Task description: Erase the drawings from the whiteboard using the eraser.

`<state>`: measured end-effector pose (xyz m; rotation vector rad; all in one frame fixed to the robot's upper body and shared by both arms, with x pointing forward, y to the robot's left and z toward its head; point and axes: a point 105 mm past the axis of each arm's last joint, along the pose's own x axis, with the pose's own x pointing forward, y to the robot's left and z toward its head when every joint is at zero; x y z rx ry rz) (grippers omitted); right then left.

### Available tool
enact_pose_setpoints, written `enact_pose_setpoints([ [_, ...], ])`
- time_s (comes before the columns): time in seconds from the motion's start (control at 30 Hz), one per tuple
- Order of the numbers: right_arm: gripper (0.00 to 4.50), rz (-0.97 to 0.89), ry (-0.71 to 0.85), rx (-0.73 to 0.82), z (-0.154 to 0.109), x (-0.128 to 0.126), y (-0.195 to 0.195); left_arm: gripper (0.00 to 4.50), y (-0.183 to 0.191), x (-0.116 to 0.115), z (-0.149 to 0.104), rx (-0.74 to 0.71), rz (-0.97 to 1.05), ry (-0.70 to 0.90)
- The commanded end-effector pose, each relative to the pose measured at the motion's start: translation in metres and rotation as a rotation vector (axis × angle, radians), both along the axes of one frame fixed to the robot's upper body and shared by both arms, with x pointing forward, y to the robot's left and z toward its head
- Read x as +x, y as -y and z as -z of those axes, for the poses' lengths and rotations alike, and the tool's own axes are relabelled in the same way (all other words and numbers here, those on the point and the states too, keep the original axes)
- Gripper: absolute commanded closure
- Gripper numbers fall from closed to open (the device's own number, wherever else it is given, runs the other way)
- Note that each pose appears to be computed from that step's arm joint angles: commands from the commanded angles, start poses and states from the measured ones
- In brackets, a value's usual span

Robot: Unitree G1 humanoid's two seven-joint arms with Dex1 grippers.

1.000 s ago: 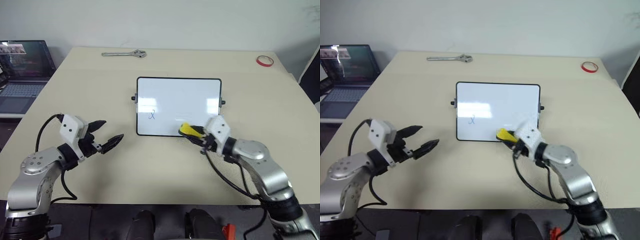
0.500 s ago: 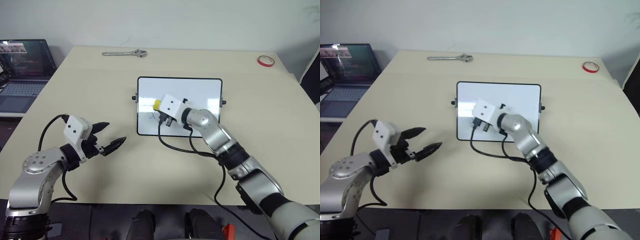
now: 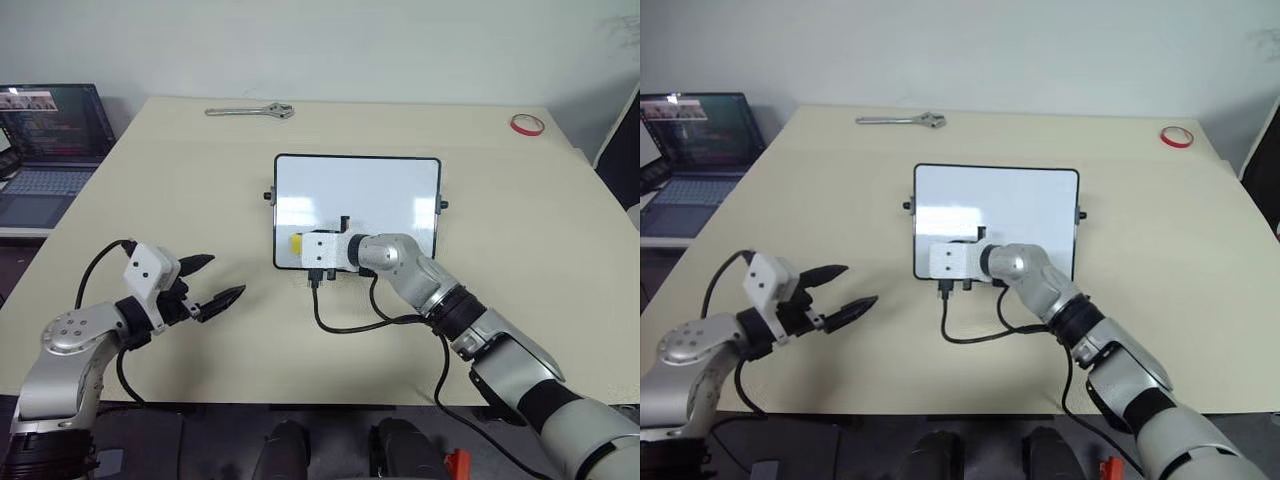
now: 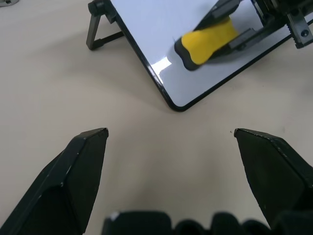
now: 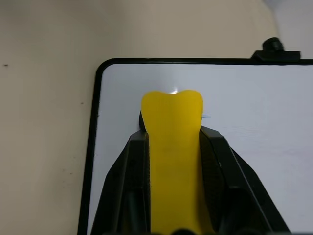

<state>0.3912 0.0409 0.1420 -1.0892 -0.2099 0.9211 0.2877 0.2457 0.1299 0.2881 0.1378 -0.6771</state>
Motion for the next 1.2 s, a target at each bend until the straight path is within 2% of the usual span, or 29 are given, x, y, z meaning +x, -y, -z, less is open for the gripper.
enact_pose_setpoints([
  [0.03, 3.48, 0.152, 0.1, 0.089, -0.031, 0.027, 0.025, 0.0, -0.001, 0.0, -0.005, 0.017, 0.015, 0.036],
  [0.23, 3.48, 0.012, -0.08, 0.003, 0.006, 0.001, 0.006, 0.0, -0.004, 0.0, 0.001, 0.014, 0.021, 0.031],
  [0.4, 3.48, -0.08, -0.167, -0.089, 0.027, -0.02, 0.0, 0.0, -0.006, 0.0, 0.004, 0.013, 0.024, 0.029],
  [0.63, 3.48, 0.195, 0.022, 0.152, -0.027, 0.028, 0.04, 0.0, 0.001, -0.001, 0.003, 0.006, 0.055, 0.029],
  [0.83, 3.48, 0.311, 0.072, 0.24, -0.044, 0.038, 0.08, 0.0, 0.023, 0.0, -0.007, 0.011, 0.132, 0.046],
  [0.9, 3.48, 0.343, -0.012, 0.425, -0.061, 0.028, 0.092, 0.0, 0.033, 0.002, -0.012, 0.023, 0.161, 0.052],
  [0.97, 3.48, 0.379, -0.098, 0.709, -0.091, 0.009, 0.115, 0.0, 0.044, 0.002, -0.015, 0.047, 0.202, 0.047],
  [1.03, 3.48, 0.403, -0.126, 0.856, -0.108, -0.008, 0.135, 0.0, 0.053, 0.0, -0.017, 0.054, 0.237, 0.044],
  [1.1, 3.48, 0.441, -0.109, 0.904, -0.114, -0.026, 0.157, 0.0, 0.064, 0.0, -0.023, 0.036, 0.281, 0.049],
  [1.2, 3.48, 0.597, -0.113, 0.829, -0.102, -0.058, 0.216, 0.0, 0.084, -0.003, -0.026, 0.059, 0.392, 0.039],
])
